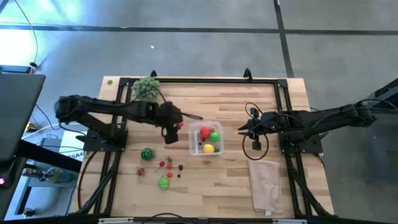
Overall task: Pick and placing Produce into tupperware
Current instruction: Put the top red strawberry into the transparent bin
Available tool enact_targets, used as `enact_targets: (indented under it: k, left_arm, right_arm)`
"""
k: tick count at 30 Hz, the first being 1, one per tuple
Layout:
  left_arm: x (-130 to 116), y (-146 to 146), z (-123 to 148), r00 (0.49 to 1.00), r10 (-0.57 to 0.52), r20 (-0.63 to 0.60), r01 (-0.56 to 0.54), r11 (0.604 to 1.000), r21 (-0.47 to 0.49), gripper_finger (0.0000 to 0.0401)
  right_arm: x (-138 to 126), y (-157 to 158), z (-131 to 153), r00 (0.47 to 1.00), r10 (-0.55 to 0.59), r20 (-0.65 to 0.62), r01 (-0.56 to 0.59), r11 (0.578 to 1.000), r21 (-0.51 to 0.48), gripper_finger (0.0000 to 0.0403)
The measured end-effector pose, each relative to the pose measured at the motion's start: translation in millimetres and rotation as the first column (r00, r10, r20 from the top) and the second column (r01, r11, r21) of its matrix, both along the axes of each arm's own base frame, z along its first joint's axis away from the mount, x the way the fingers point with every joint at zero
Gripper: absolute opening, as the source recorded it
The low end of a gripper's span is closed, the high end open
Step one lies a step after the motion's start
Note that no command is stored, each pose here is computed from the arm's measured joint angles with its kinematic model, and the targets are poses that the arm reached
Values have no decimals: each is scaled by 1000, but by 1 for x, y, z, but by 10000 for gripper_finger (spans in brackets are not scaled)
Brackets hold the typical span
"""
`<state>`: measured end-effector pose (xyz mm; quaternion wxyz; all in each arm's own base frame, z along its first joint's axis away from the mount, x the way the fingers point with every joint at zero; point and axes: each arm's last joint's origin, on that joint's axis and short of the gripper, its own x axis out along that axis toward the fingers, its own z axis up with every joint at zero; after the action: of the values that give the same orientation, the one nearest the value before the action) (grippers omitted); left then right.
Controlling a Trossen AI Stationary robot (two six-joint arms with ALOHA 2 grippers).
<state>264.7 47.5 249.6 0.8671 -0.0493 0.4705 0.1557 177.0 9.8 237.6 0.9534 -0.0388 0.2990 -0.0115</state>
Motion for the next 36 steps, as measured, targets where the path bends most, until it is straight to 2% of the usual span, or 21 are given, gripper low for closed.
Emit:
enact_targets:
  k: [4, 8, 10, 12, 14, 21, 26, 33, 36]
  left_arm:
    - [5, -2, 30, 976, -71, 208, 75, 997, -13, 144]
    - [16, -5, 48, 888, -174, 426, 217, 975, -53, 145]
    - [21, -7, 52, 842, -222, 491, 293, 954, -70, 143]
    - [27, -7, 49, 826, -246, 507, 331, 940, -83, 143]
    - [30, -7, 41, 841, -250, 479, 339, 935, -107, 144]
    - [53, -2, 5, 881, -288, 376, 349, 932, -103, 144]
    - [76, 2, -17, 909, -295, 294, 339, 934, -109, 145]
    - [101, 8, -44, 954, -290, 78, 299, 944, -142, 145]
    - [106, 10, -55, 958, -288, -8, 284, 949, -139, 145]
  right_arm:
    - [0, 0, 0, 1000, 0, 0, 0, 1000, 0, 67]
    - [0, 0, 0, 1000, 0, 0, 0, 1000, 0, 67]
    - [0, 0, 0, 1000, 0, 0, 0, 1000, 0, 67]
    - [0, 0, 0, 1000, 0, 0, 0, 1000, 0, 67]
    - [0, 0, 0, 1000, 0, 0, 0, 1000, 0, 67]
    - [0, 0, 0, 1000, 0, 0, 0, 1000, 0, 67]
    - [0, 0, 0, 1000, 0, -2, 0, 1000, 0, 67]
    - [0, 0, 0, 1000, 0, -1, 0, 1000, 0, 67]
    - [0, 0, 0, 1000, 0, 0, 0, 1000, 0, 67]
